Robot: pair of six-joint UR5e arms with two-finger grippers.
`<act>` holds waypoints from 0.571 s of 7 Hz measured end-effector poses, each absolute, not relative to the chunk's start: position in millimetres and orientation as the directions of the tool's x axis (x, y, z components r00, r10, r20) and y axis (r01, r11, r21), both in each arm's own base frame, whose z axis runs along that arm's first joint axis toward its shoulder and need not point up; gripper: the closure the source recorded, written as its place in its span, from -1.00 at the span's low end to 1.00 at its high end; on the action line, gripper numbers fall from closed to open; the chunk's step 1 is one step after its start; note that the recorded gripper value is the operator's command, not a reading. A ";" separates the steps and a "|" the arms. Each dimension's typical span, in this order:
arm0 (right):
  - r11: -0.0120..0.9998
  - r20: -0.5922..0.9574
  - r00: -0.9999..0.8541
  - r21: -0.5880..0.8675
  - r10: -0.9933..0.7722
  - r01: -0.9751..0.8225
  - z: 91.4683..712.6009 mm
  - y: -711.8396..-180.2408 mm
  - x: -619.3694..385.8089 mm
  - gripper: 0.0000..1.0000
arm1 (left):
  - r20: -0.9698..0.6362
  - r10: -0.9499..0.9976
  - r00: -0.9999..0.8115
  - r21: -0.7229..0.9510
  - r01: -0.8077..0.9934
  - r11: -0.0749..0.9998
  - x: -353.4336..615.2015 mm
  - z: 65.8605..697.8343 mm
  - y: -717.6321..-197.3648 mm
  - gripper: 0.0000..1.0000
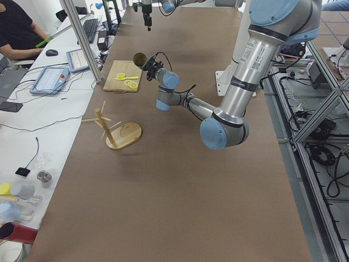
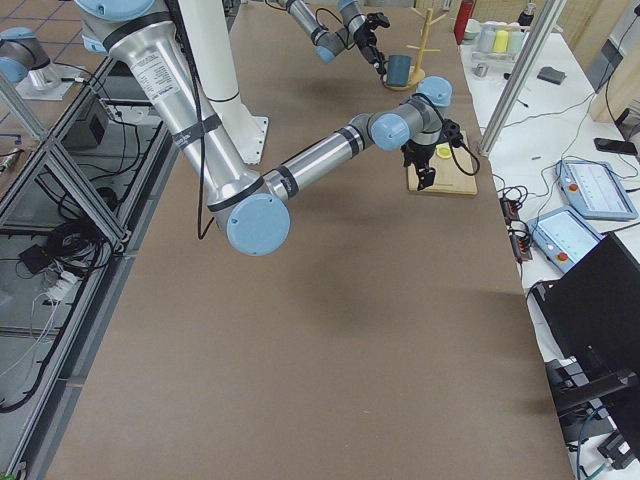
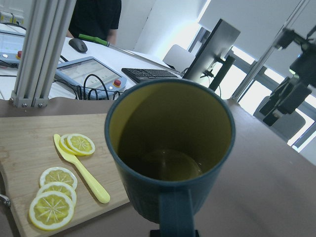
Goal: Hang cup on storage rack
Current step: 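Lift the mug and carry it toward the wooden rack with left gripper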
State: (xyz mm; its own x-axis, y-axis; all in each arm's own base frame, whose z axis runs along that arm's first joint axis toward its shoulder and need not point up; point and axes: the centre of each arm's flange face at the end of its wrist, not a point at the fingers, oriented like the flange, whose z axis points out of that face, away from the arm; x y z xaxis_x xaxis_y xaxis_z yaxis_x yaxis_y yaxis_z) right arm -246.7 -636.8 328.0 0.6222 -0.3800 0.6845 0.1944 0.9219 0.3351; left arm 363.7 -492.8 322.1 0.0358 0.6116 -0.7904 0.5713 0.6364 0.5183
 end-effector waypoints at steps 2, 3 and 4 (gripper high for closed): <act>0.916 0.680 0.619 0.350 -0.392 0.196 319.6 -635.2 -251.3 -0.99 | -0.816 0.572 -0.078 0.422 0.595 0.684 329.0 379.5 -473.0 1.00; 0.913 0.676 0.621 0.358 -0.397 0.195 315.7 -634.6 -251.9 -0.99 | -0.820 0.555 -0.141 0.373 0.604 0.704 321.3 405.8 -467.2 1.00; 0.911 0.670 0.625 0.364 -0.400 0.193 313.6 -633.8 -252.1 -0.99 | -0.818 0.543 -0.191 0.331 0.616 0.715 315.9 425.3 -463.9 1.00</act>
